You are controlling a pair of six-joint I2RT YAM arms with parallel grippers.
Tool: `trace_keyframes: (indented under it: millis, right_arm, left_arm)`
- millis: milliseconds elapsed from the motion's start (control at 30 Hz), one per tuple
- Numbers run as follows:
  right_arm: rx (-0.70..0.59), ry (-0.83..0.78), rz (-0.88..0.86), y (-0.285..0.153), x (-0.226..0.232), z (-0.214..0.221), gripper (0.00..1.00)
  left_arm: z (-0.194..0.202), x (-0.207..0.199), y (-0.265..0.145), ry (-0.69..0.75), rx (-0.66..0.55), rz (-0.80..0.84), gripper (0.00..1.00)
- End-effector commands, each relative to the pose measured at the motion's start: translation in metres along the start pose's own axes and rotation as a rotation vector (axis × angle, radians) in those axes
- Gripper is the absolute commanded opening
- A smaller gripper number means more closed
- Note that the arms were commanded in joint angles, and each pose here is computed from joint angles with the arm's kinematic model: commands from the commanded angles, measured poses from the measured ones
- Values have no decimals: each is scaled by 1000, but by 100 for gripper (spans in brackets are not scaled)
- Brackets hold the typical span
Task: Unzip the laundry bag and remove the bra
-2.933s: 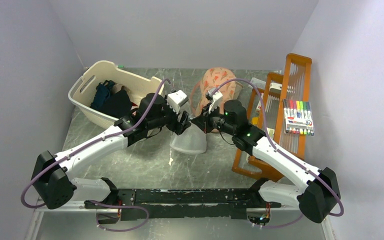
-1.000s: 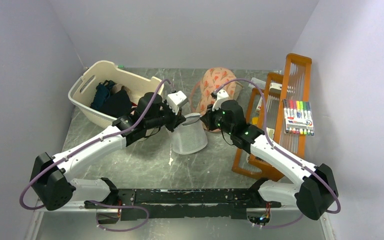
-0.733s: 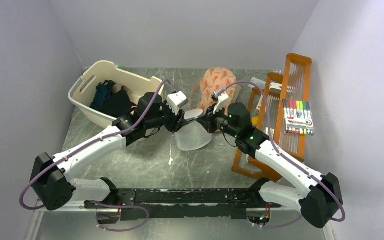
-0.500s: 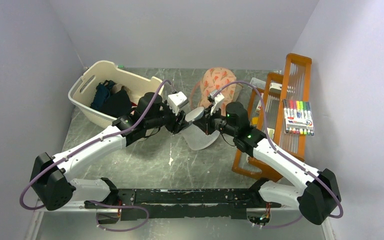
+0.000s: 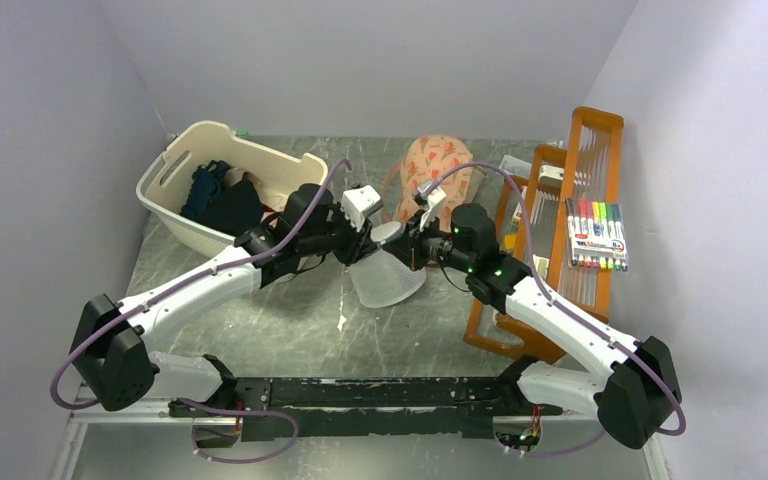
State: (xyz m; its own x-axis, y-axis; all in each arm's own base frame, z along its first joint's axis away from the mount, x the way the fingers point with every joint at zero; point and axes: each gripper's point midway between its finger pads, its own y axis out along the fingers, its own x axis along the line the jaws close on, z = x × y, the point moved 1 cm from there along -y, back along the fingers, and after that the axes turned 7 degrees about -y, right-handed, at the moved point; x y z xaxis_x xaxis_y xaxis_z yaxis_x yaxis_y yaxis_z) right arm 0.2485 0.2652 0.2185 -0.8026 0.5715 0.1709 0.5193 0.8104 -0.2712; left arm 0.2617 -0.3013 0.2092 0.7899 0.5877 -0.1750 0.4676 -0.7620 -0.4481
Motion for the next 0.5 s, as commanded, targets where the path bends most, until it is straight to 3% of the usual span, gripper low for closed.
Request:
trace_keyframes:
  millis: [0,167,467]
  right_arm:
    - [-51,-30,-3,-1,1,-13,0]
    - [-28,-6,70,0,-11,-8,0]
    - [19,70,298,-4,-47,4,0]
  left_arm:
    - [-14,-2,-3,7,-21,16,28]
    - [-19,-1,-7,13,-43,6,7]
    - [-29,2,-18,19,-101,-29,7]
